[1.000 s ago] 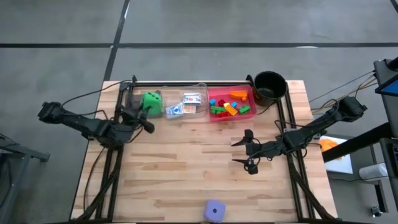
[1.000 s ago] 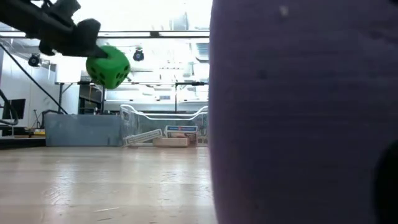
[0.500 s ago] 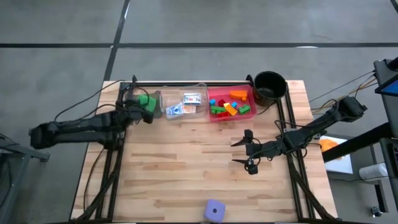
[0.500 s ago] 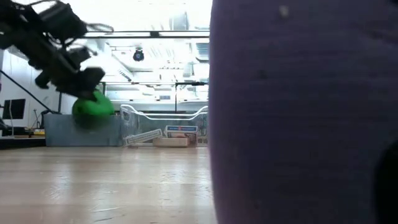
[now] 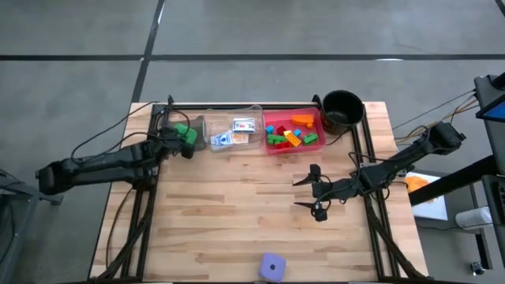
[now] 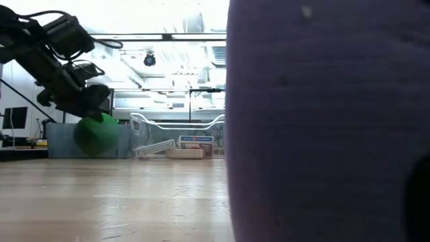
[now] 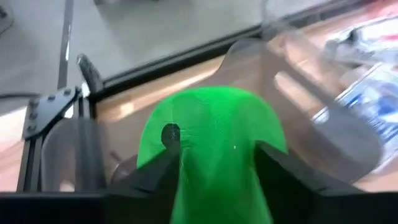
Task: Pick & Place Toys
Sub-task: Put the green game die into the black bin, then put the purple game die into the black bin
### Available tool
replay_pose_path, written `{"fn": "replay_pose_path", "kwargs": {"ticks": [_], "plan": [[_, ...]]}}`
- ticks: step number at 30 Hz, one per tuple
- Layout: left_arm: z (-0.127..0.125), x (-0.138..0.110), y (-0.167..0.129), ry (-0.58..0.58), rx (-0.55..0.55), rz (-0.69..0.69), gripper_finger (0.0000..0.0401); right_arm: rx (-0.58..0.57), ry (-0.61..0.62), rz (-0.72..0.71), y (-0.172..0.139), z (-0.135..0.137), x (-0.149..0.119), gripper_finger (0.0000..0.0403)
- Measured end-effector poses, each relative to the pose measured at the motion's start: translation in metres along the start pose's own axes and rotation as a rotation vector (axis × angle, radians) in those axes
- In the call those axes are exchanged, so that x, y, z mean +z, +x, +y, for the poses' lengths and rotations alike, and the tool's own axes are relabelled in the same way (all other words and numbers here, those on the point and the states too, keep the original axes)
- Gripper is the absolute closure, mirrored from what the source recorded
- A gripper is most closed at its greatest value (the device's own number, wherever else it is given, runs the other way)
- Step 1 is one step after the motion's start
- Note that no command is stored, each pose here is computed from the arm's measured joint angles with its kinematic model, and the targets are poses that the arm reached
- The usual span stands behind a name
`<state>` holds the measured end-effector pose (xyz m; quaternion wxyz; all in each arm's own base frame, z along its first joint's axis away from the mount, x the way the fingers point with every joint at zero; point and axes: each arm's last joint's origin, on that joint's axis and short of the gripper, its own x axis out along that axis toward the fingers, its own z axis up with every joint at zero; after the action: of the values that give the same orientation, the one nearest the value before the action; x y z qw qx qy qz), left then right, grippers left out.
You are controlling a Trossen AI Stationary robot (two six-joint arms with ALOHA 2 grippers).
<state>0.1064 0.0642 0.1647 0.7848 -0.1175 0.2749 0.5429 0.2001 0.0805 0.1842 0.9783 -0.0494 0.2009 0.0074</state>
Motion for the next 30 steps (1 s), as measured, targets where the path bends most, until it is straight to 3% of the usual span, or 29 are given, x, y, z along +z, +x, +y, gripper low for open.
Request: {"fn": "replay_pose_path", "kwargs": {"ticks": [6, 11, 15, 22, 27, 30], "plan": [[-0.002, 0.016, -0.006, 0.017, -0.022, -0.046, 0.0080, 0.000, 0.002, -0.004, 0.000, 0.000, 0.000, 0.0103], [-0.006, 0.033, -0.014, 0.008, -0.096, -0.096, 0.0047, 0.019, 0.004, -0.007, 0.000, 0.001, 0.001, 0.0103], [-0.018, 0.046, -0.022, 0.013, -0.344, -0.165, 0.0050, 0.168, 0.025, -0.051, -0.002, 0.009, 0.006, 0.0103], [-0.049, 0.051, -0.052, 0.093, -0.934, -0.298, 0.0098, 0.395, 0.052, -0.079, 0.001, 0.041, 0.004, 0.0103], [-0.062, 0.030, -0.066, 0.120, -1.056, -0.257, 0.0138, 0.444, 0.042, -0.014, 0.019, 0.074, 0.007, 0.0109], [-0.066, 0.016, -0.070, 0.110, -1.063, -0.235, 0.0160, 0.526, 0.019, 0.021, 0.031, 0.098, 0.016, 0.0145]]}}
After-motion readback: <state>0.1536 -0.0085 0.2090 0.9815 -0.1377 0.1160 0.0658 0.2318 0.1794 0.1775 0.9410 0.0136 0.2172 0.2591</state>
